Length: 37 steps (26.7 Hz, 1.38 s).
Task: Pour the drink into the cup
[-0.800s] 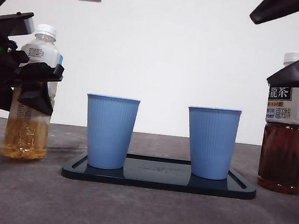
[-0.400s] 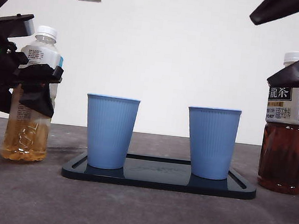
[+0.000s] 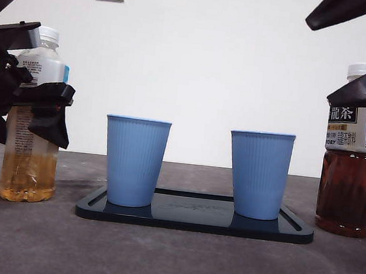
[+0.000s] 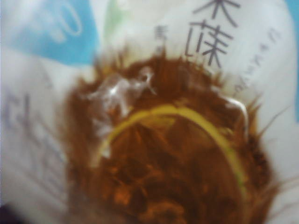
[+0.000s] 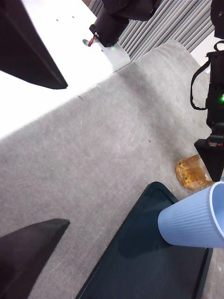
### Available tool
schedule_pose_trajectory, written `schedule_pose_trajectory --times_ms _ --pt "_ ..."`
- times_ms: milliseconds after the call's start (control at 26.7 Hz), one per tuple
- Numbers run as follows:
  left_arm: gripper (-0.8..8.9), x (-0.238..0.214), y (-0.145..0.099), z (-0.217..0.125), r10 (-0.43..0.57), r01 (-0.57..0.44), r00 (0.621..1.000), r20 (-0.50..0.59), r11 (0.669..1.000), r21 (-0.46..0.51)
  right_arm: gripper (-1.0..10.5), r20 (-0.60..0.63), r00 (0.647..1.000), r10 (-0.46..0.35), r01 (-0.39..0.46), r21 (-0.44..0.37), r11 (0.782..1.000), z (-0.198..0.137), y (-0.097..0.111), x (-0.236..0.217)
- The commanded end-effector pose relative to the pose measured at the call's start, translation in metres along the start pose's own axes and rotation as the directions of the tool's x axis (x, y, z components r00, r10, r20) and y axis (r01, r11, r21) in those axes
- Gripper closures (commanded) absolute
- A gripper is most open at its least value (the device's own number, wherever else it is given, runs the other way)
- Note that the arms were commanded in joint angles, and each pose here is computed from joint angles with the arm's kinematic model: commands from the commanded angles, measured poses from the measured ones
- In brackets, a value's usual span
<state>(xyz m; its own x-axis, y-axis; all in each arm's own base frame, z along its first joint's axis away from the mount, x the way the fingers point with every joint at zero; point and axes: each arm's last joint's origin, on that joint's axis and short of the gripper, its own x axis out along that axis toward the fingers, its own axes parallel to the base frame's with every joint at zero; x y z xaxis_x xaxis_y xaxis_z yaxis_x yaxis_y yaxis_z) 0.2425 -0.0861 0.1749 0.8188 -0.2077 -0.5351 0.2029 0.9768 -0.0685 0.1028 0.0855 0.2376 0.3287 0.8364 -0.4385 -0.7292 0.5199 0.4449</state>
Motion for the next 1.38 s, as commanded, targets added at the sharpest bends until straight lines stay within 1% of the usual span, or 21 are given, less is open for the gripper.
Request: schedule_pose_trajectory --times_ms 37,150,299,374,785,1009,1047,1196,1383 --pt "3.34 0.001 -0.001 0.004 -0.002 0.002 1.000 0.014 1.000 0.012 5.2 0.014 1.000 0.006 -0.006 0.002 1.000 0.005 0.003 -0.001" --pt "3.21 0.002 -0.001 0.003 -0.001 0.000 1.000 0.001 1.000 0.014 5.2 0.014 1.000 0.006 -0.006 0.005 1.000 0.005 0.003 -0.001" --pt "2.10 0.001 -0.001 0.002 0.001 -0.001 1.000 -0.009 1.000 0.014 5.2 0.014 1.000 0.005 -0.005 0.005 1.000 0.005 0.003 -0.001" --pt "1.79 0.000 -0.001 0.002 0.002 -0.002 1.000 -0.016 1.000 0.015 5.2 0.014 1.000 0.005 -0.005 0.005 1.000 0.005 0.003 -0.001" --pt "1.78 -0.012 -0.001 0.006 0.000 0.000 1.000 -0.006 1.000 0.014 5.2 0.014 1.000 0.005 -0.005 0.004 1.000 0.005 0.003 -0.001" --pt "1.79 -0.029 0.000 0.005 0.004 -0.003 0.998 -0.058 1.000 0.020 5.2 0.014 1.000 0.004 -0.005 0.006 1.000 0.005 0.003 -0.001" --pt "1.81 -0.034 0.000 0.005 0.004 -0.002 0.998 -0.068 1.000 0.022 5.2 0.015 1.000 0.000 0.000 0.006 1.000 0.005 0.002 -0.001" --pt "1.86 -0.055 -0.002 0.005 -0.009 0.012 0.996 -0.089 0.999 0.032 5.2 0.029 0.998 -0.058 0.058 0.022 0.998 0.005 0.001 -0.001" --pt "1.89 -0.088 -0.006 0.006 -0.054 0.055 0.996 -0.067 0.998 0.008 5.2 0.049 0.988 -0.146 0.144 0.048 0.988 0.006 -0.002 -0.001"
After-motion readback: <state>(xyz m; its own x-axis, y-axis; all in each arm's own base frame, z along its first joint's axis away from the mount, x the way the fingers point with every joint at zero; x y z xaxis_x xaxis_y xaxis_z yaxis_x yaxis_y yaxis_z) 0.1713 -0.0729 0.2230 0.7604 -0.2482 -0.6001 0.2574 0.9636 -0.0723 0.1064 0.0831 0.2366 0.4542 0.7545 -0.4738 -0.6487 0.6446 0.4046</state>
